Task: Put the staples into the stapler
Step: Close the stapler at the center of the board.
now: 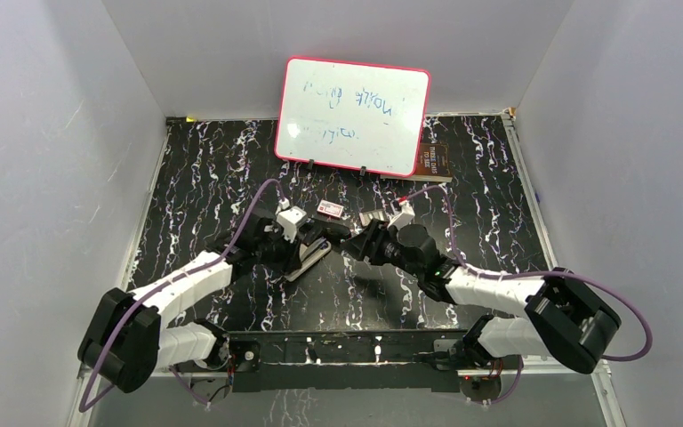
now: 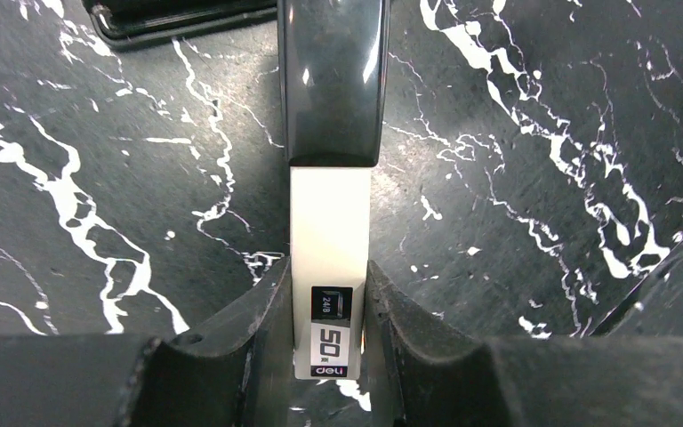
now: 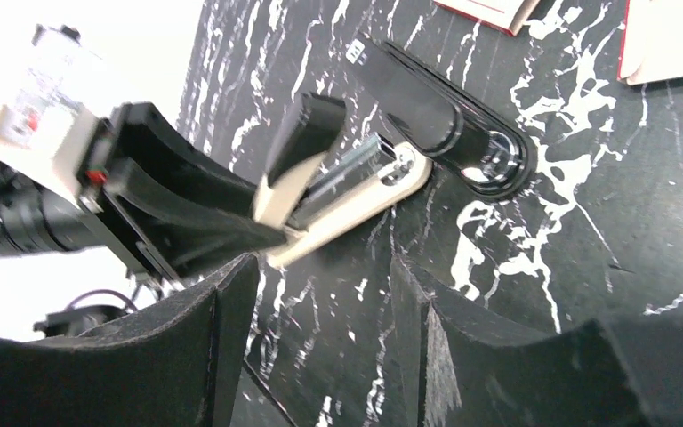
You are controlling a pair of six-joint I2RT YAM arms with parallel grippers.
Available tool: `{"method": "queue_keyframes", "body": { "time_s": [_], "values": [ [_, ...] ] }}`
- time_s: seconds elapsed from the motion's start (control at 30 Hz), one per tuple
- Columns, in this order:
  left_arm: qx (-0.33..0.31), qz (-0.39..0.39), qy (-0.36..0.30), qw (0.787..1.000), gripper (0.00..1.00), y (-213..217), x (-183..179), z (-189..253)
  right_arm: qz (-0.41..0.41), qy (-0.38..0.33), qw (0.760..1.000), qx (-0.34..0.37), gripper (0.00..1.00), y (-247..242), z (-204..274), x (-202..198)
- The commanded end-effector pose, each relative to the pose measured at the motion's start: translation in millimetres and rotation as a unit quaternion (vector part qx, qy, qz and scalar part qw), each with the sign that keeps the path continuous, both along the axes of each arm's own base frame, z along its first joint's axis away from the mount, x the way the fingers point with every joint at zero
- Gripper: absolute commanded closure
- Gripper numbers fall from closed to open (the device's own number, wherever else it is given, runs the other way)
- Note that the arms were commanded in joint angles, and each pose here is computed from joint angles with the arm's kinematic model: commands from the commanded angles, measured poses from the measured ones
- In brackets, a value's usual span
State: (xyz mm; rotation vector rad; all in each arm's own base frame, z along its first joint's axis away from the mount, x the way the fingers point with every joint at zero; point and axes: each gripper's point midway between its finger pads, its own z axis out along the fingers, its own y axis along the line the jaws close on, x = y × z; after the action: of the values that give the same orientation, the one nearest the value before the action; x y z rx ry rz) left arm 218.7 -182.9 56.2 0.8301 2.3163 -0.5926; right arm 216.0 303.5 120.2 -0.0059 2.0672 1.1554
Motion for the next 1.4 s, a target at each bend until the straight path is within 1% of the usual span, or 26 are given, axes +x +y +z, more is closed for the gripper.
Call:
{"method": "queue_keyframes", "body": {
  "time_s": [0.0, 0.1, 0.2, 0.27, 0.57, 0.77, 0.93, 1.13, 1.37],
  "values": [
    [-0.05, 0.094, -0.001, 0.994, 1.0, -17, 8, 15, -0.041, 0.026, 0.994, 0.101, 0.35, 23, 48, 17],
    [-0.054, 0.121, 0.017, 0.991, 1.0, -20, 2, 11, -0.04, 0.057, 0.991, 0.112, 0.32, 32, 41, 13],
    [-0.053, 0.135, 0.028, 0.989, 1.0, -26, -5, 7, -0.036, 0.081, 0.991, 0.099, 0.3, 40, 28, 8],
    [-0.048, 0.133, 0.03, 0.99, 1.0, -31, -9, 4, -0.036, 0.095, 0.991, 0.089, 0.29, 43, 18, 5],
    [-0.033, 0.121, 0.072, 0.989, 1.0, -50, -27, -15, -0.036, 0.131, 0.986, 0.097, 0.29, 54, -2, 4],
    [-0.021, 0.115, 0.073, 0.99, 1.0, -54, -32, -21, -0.05, 0.152, 0.981, 0.105, 0.3, 58, -9, 8],
    [-0.025, 0.112, 0.071, 0.991, 1.0, -57, -34, -21, -0.062, 0.161, 0.979, 0.105, 0.3, 59, -14, 13],
    [-0.026, 0.103, 0.072, 0.992, 1.0, -60, -39, -23, -0.093, 0.201, 0.969, 0.106, 0.31, 58, -27, 18],
    [-0.022, 0.098, 0.072, 0.992, 1.0, -61, -42, -25, -0.137, 0.259, 0.953, 0.073, 0.32, 51, -54, 18]
  ]
}}
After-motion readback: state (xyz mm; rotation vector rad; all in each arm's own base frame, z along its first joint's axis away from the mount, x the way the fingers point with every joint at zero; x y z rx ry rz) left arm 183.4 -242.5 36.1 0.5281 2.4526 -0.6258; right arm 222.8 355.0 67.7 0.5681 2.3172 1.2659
